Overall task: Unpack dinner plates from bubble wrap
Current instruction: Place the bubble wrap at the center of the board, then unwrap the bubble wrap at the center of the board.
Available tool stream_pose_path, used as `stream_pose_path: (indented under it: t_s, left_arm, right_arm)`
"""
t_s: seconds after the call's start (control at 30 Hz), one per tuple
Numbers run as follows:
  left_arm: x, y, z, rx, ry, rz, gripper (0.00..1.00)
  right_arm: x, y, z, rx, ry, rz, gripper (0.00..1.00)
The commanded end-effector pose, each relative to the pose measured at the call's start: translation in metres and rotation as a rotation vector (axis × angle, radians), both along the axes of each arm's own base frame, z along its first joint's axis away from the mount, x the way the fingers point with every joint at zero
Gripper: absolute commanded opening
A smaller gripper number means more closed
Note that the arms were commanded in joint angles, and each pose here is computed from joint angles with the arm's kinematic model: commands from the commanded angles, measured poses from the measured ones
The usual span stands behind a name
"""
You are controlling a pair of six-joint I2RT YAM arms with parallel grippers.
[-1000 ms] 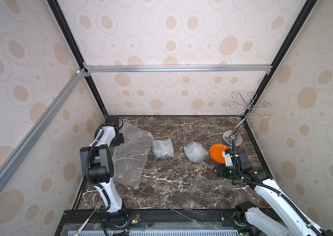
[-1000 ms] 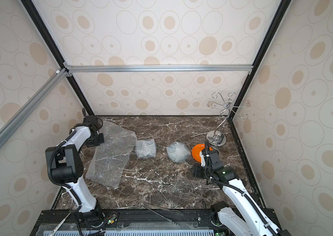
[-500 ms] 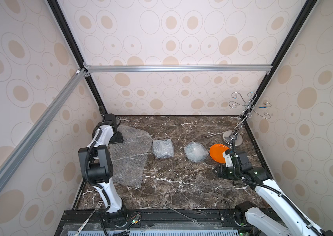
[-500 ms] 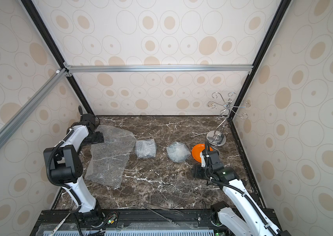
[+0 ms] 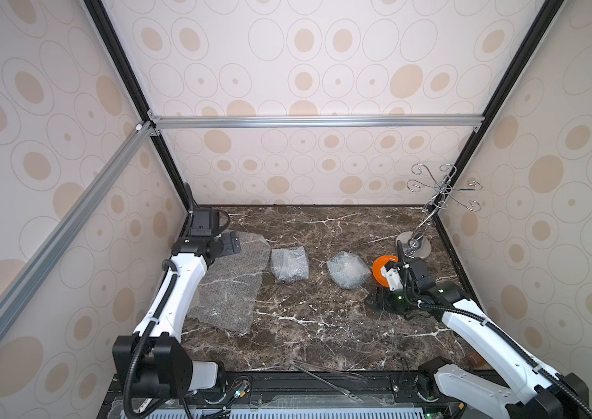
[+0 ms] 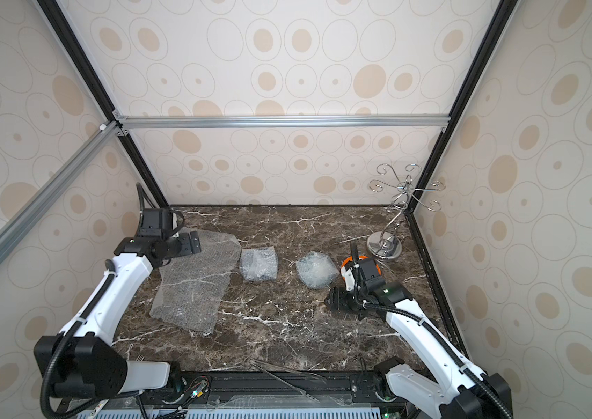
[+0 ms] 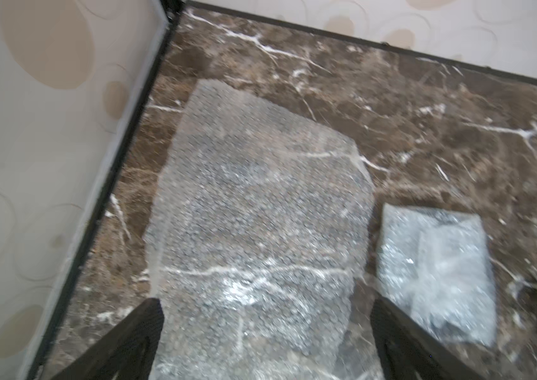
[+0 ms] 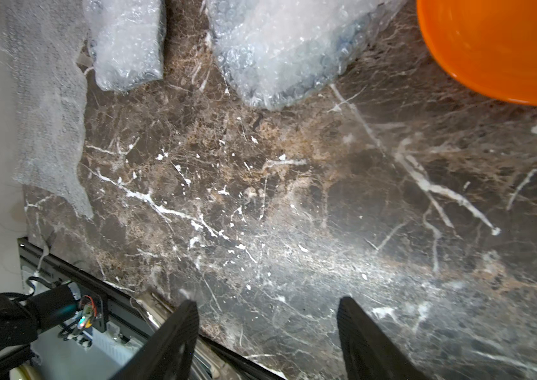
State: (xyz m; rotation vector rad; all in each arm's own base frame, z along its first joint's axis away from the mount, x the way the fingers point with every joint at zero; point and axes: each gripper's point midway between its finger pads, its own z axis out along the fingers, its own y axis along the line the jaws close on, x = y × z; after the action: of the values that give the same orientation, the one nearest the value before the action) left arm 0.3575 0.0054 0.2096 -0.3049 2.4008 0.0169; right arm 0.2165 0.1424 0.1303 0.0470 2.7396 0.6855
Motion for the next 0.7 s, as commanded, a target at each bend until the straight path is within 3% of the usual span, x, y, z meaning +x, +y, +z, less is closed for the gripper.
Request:
stream_pose_path:
  t_s: [0.0, 0.03, 0.17, 0.37, 0.53, 0.67]
  left_arm:
    - [-0.017, -0.031, -0.008, -0.175, -0.069, -0.022, 0.99]
    - [-0.025, -0.042, -0.013, -0.211, -0.076, -0.037, 0.99]
    - [-0.06, -0.074, -0.031, -0.27, -0.071, -0.054, 0.99]
    - [-0.096, -0.119, -0.043, -0.508, -0.094, -0.11, 0.99]
    - [-0.107, -0.153, -0.037, -0.589, -0.095, -0.17, 0.99]
    - [-0.106, -0.191, -0.03, -0.632, -0.078, -0.253, 0.99]
  right_arm:
    - [0.009, 0.014, 0.005, 0.057, 0.026, -0.001, 0.87]
    - [0.013, 0.018, 0.003, 0.074, 0.041, -0.011, 0.93]
    - [0.033, 0.026, -0.005, 0.109, 0.051, -0.053, 0.89]
    - [0.066, 0.029, -0.022, 0.172, 0.077, -0.146, 0.74]
    - [0.089, 0.029, -0.036, 0.171, 0.076, -0.166, 0.68]
    - [0.104, 0.021, -0.028, 0.059, 0.042, -0.111, 0.69]
